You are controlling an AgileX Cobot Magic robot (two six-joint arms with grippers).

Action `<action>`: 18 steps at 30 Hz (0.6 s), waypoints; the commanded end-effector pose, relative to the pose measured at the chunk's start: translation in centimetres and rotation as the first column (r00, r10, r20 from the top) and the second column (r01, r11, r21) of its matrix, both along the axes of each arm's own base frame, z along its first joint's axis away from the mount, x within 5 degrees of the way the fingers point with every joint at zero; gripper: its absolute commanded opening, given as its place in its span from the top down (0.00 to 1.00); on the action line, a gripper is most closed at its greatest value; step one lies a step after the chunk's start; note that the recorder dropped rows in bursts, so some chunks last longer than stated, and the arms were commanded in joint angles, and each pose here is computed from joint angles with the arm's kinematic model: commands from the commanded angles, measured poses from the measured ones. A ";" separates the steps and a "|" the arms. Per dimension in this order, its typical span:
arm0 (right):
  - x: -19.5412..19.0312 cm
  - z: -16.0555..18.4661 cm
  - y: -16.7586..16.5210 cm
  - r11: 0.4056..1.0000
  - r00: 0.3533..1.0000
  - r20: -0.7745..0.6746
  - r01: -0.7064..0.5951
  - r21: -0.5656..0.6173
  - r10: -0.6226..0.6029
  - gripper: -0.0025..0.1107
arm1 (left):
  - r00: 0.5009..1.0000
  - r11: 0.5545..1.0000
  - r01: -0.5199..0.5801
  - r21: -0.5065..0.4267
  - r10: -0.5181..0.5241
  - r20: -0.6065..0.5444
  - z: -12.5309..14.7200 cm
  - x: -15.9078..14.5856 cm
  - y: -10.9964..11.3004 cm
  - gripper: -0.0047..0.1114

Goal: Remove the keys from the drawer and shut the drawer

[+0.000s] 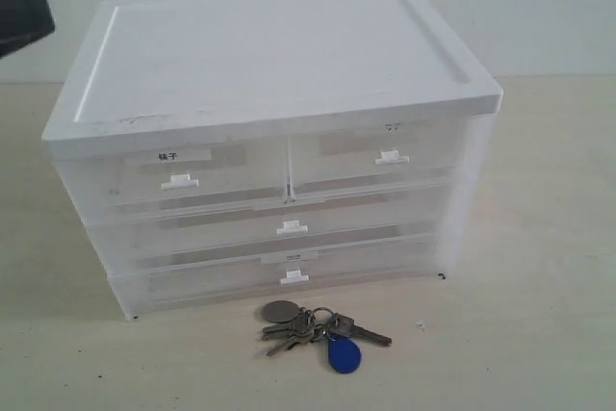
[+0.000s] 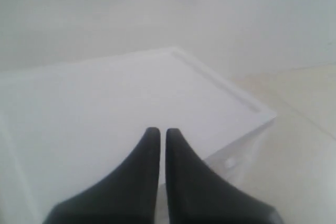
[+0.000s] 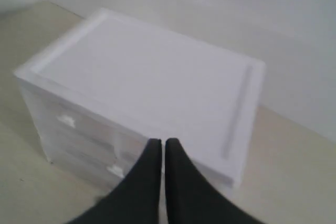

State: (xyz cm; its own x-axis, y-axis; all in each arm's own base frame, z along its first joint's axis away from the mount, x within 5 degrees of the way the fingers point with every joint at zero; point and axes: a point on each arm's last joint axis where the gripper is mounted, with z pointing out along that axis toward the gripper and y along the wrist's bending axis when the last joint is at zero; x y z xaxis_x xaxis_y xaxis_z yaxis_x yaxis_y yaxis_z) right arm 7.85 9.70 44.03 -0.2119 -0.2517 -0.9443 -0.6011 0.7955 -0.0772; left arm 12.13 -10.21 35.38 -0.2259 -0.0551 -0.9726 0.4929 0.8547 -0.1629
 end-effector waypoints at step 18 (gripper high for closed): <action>10.1 0.8 -0.6 0.930 0.897 0.245 0.356 0.089 -0.367 0.98 | 0.970 0.954 -0.242 0.176 0.245 0.007 2.7 8.3 2.5 0.92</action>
